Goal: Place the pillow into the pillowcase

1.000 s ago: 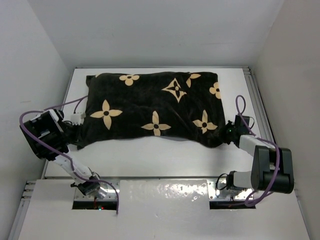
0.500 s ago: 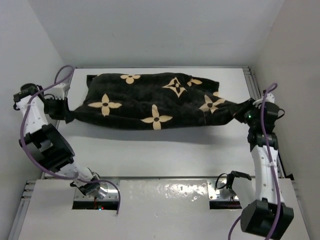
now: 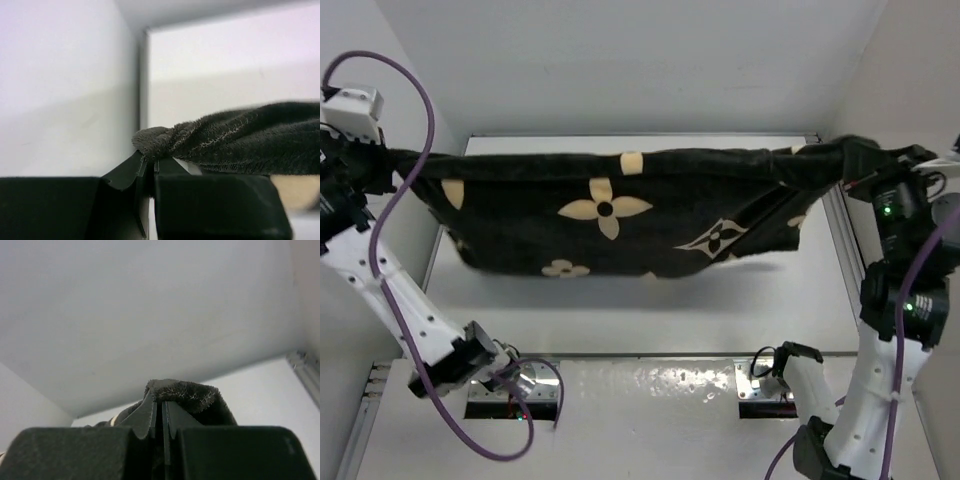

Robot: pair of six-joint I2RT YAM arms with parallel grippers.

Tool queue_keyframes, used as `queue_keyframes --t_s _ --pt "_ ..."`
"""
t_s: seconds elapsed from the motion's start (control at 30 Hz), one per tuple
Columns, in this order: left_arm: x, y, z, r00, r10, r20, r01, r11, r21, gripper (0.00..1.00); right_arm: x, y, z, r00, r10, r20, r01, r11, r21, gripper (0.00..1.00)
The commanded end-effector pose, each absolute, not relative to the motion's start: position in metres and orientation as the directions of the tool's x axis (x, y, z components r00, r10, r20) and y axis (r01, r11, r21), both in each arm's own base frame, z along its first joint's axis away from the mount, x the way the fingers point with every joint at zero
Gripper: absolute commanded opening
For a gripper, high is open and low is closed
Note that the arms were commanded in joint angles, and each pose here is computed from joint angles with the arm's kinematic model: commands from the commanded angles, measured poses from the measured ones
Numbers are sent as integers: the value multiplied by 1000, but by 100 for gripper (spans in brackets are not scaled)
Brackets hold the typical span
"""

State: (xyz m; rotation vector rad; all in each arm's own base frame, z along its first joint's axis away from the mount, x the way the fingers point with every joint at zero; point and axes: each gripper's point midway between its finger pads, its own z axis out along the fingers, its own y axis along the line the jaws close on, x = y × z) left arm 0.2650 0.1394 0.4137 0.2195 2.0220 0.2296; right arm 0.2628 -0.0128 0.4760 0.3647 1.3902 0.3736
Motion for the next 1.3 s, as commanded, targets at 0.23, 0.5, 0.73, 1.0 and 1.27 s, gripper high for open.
queue_keyframes --t_s 0.23,0.5,0.73,1.0,1.27 --pt "207 135 573 -101 393 -914 -389 830 400 0 160 -46 591 511 233 -828 180 912 368 0" --pt "227 139 527 -142 298 -944 -319 889 329 0 189 -51 522 357 328 -875 218 881 419 0" --pt "241 163 459 -271 177 -946 -322 910 262 0 203 -65 444 263 334 -905 315 857 408 0" --pt "307 176 391 -287 -13 -958 -248 967 61 0 293 -71 367 130 421 -898 251 862 441 0" --pt "394 170 343 -293 -40 -955 -163 987 9 0 382 -61 353 140 382 -914 220 888 405 0"
